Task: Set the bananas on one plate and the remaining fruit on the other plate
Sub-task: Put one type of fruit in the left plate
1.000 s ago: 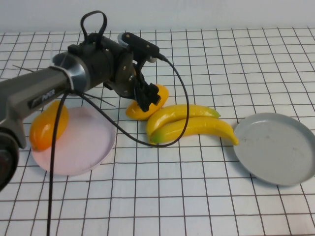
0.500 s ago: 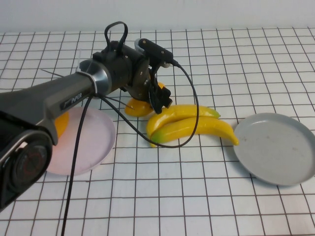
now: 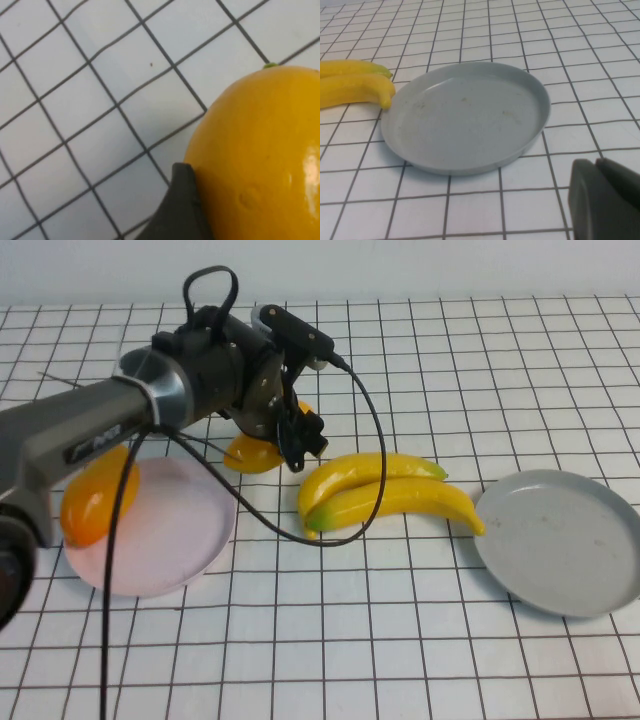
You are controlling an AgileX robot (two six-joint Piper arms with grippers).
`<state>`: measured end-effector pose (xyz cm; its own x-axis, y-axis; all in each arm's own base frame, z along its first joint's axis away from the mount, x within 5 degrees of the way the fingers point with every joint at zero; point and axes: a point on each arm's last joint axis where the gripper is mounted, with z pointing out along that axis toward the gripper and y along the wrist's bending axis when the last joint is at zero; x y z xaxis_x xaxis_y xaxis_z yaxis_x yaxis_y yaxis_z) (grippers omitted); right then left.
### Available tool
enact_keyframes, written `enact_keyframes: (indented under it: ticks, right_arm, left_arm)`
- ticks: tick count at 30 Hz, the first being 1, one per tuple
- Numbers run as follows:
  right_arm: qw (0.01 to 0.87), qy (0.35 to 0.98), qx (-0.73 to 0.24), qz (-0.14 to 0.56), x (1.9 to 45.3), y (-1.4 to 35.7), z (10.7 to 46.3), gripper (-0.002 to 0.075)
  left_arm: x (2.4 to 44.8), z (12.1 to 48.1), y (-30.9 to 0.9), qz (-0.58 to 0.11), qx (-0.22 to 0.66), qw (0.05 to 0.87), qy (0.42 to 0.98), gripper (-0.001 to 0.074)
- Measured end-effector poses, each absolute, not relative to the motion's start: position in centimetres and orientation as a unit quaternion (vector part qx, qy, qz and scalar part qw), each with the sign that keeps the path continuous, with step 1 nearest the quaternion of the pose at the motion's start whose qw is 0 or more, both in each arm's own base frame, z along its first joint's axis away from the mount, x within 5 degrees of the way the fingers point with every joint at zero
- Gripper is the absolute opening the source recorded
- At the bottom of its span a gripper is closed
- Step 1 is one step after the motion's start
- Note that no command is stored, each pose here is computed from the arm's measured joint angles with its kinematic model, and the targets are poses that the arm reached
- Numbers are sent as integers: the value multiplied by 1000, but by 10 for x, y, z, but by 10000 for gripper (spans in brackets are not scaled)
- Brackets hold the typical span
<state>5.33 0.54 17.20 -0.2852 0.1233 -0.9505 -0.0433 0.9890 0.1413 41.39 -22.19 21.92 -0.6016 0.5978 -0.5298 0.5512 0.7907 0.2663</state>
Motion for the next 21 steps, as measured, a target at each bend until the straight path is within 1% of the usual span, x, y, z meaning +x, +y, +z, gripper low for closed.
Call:
enact_keyframes:
  ticks: [3, 5, 8, 11, 14, 16, 18, 21]
  right_arm:
    - [597, 799, 25, 70, 53, 5, 172, -16]
    - [597, 799, 25, 70, 53, 5, 172, -16]
    - [597, 799, 25, 70, 53, 5, 172, -16]
    - [597, 799, 25, 70, 53, 5, 172, -16]
    - [597, 799, 25, 70, 53, 5, 172, -16]
    - [597, 799, 25, 70, 53, 5, 172, -17]
    - [597, 799, 25, 70, 53, 5, 172, -16]
    - [597, 799, 25, 70, 53, 5, 172, -16]
  left_arm:
    - [388, 235, -207, 28, 321, 323, 890, 533]
    - [366, 241, -192, 12, 310, 332, 891, 533]
    - [341, 249, -167, -13, 281, 353, 892, 533]
    - [320, 246, -140, -21, 245, 356, 902, 533]
    - [314, 238, -117, -12, 212, 337, 917, 533]
    - [315, 231, -108, -7, 190, 319, 928, 533]
    - [317, 224, -102, -7, 165, 305, 938, 533]
    - [320, 216, -101, -7, 153, 294, 944, 533]
